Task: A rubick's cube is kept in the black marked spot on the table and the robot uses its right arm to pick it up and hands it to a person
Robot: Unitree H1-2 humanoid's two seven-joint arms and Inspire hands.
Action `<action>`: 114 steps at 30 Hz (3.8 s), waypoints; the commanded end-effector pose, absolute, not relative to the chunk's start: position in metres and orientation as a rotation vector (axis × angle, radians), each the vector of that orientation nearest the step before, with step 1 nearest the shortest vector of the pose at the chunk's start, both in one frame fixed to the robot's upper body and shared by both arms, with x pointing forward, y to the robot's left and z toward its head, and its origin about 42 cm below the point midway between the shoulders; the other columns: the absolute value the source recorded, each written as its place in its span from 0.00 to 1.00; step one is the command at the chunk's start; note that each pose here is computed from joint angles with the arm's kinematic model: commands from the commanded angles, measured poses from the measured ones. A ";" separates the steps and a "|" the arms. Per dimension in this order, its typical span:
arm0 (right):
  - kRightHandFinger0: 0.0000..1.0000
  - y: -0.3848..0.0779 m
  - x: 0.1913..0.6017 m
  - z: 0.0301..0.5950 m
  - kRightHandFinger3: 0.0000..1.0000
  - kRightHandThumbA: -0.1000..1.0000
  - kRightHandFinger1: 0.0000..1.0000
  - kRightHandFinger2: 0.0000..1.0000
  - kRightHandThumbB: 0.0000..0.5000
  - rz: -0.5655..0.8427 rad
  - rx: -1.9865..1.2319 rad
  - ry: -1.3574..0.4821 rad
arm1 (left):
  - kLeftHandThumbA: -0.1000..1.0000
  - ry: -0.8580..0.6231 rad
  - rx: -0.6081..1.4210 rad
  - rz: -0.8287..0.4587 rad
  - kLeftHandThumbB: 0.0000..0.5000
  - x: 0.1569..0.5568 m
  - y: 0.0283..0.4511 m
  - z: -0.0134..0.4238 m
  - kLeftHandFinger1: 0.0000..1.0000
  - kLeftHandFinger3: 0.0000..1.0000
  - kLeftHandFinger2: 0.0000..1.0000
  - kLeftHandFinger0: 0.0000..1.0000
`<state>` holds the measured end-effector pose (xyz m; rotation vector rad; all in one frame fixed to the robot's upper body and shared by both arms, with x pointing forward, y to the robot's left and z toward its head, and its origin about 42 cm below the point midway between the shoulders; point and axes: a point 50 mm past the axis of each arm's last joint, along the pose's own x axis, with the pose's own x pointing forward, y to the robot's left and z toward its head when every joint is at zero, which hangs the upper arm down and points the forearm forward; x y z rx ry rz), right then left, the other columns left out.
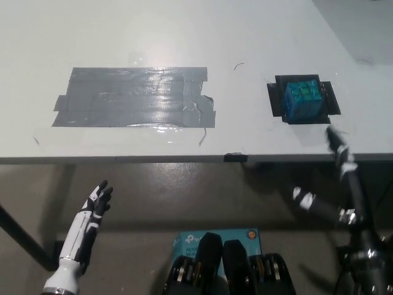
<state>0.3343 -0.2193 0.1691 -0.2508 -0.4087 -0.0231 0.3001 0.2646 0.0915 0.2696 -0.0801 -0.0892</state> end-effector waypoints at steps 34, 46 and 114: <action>1.00 -0.183 0.528 0.237 1.00 0.95 1.00 1.00 0.82 -0.277 -0.377 -0.060 | 1.00 -0.173 0.271 -0.125 0.48 0.309 0.260 0.114 1.00 1.00 1.00 1.00; 1.00 -0.187 0.532 0.209 1.00 0.90 1.00 1.00 0.82 -0.264 -0.302 0.038 | 1.00 -0.186 0.281 -0.124 0.44 0.311 0.259 0.116 1.00 1.00 1.00 1.00; 0.00 -0.200 0.527 0.268 0.90 0.00 0.44 0.82 0.43 -0.324 -0.673 -0.194 | 1.00 -0.219 0.298 -0.138 0.47 0.331 0.261 0.132 1.00 1.00 1.00 1.00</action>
